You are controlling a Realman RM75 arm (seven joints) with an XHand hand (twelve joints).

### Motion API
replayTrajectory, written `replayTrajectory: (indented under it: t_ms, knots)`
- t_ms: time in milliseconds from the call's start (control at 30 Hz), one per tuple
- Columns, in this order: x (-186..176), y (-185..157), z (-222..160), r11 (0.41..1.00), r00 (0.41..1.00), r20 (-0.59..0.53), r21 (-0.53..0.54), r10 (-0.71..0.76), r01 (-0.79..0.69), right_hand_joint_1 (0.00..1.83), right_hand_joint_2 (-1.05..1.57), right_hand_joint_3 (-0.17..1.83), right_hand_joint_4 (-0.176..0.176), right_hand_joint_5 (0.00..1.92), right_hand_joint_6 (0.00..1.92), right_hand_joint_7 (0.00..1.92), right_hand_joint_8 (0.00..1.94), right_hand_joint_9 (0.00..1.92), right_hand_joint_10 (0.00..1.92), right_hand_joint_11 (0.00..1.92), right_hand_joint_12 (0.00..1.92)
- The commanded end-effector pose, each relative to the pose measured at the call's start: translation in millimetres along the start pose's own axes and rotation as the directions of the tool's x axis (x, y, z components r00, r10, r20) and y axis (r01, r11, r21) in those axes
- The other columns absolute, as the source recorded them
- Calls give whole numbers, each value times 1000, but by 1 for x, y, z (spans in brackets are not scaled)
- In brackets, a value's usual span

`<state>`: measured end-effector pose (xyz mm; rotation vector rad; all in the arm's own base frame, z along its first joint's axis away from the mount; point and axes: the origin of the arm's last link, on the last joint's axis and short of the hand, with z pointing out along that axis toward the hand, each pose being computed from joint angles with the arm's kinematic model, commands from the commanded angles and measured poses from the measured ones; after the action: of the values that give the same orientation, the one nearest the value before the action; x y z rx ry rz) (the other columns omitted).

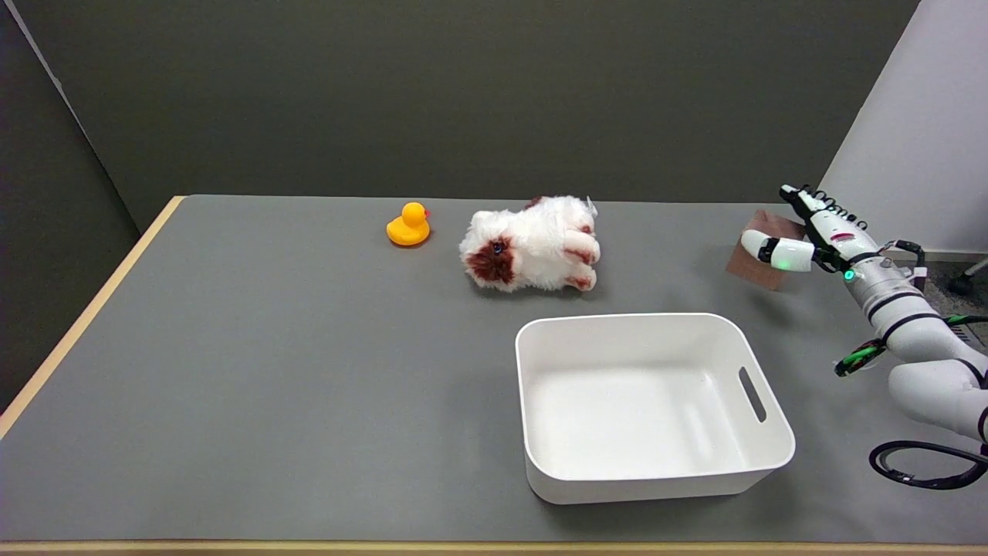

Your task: Pick up wooden cube.

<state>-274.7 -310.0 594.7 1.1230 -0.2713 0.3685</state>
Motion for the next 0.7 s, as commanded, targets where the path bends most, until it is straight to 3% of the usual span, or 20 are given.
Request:
replayTrajectory:
  t_ms: [33,167,300,367,533,700]
  knots:
    - [-14,-6,7,1000,999,47,-4,-18,19,283,450,938,28,20,198,13,109,-1,307,-1,790]
    - [-16,-6,6,1000,999,50,-5,-11,12,266,469,943,28,29,224,23,145,1,329,-1,825]
    - [-16,-6,6,1000,999,42,-5,-4,4,418,539,972,31,69,310,105,281,48,524,-1,947]
    - [-17,-7,5,1000,999,41,-4,-2,2,611,631,996,48,137,401,266,372,214,651,71,1050]
    - [-18,-7,5,1000,999,38,-2,2,-2,841,703,941,64,248,500,420,470,376,824,174,1235]
    - [-18,-9,5,1000,1000,29,4,4,-4,939,758,904,92,349,764,543,663,462,946,289,1347]
